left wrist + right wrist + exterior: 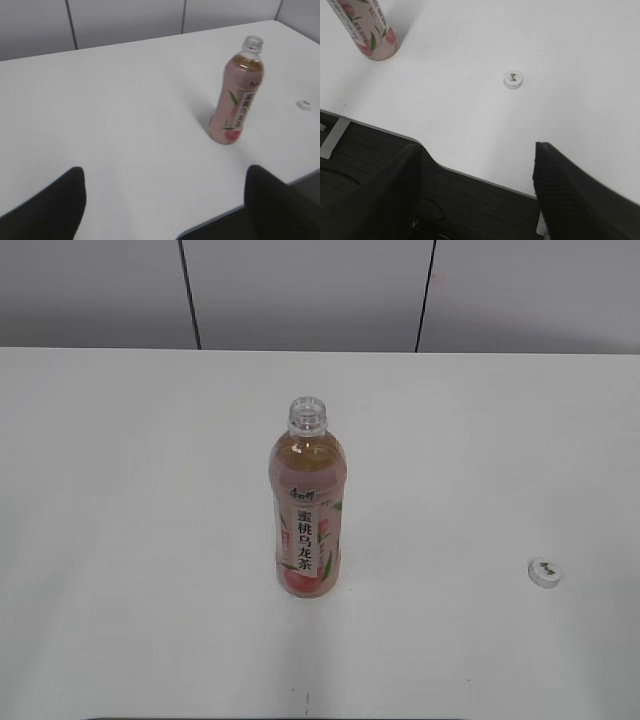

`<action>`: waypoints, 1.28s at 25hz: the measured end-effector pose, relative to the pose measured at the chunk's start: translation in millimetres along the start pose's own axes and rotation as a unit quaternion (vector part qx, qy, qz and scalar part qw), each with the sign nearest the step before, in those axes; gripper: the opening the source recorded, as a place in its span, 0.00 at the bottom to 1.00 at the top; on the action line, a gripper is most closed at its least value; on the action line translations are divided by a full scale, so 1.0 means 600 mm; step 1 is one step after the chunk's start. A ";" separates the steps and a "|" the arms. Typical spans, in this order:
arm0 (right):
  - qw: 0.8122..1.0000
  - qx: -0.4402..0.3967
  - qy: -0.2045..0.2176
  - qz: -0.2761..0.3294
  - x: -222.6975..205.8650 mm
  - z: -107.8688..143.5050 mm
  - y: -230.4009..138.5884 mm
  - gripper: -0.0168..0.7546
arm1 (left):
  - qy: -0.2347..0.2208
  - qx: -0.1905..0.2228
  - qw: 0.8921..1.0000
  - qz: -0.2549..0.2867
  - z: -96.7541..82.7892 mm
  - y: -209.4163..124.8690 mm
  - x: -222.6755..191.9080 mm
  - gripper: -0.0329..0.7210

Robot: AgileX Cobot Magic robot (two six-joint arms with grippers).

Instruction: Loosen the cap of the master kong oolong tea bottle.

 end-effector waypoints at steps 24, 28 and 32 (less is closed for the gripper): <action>0.993 -0.038 -0.082 -0.079 0.029 0.002 -0.017 0.70 | 0.187 0.074 0.979 0.007 0.003 -0.001 0.004 0.82; 0.993 -0.039 -0.082 -0.079 0.029 0.003 -0.017 0.70 | 0.187 0.074 0.979 0.007 0.003 -0.001 0.004 0.82; 0.993 -0.039 -0.082 -0.079 0.029 0.003 -0.017 0.70 | 0.187 0.074 0.979 0.007 0.003 -0.001 0.004 0.82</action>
Point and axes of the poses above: a point on each arm's last joint axis where the gripper is mounted, x pointing back along that axis away from the gripper, z along the wrist's bending axis when the last joint is at zero, y = z × x, the point moved 2 cm from there along -x, pointing out along that axis toward the gripper, and after that the axes turned 5 degrees about -x, right-handed, at the moved point
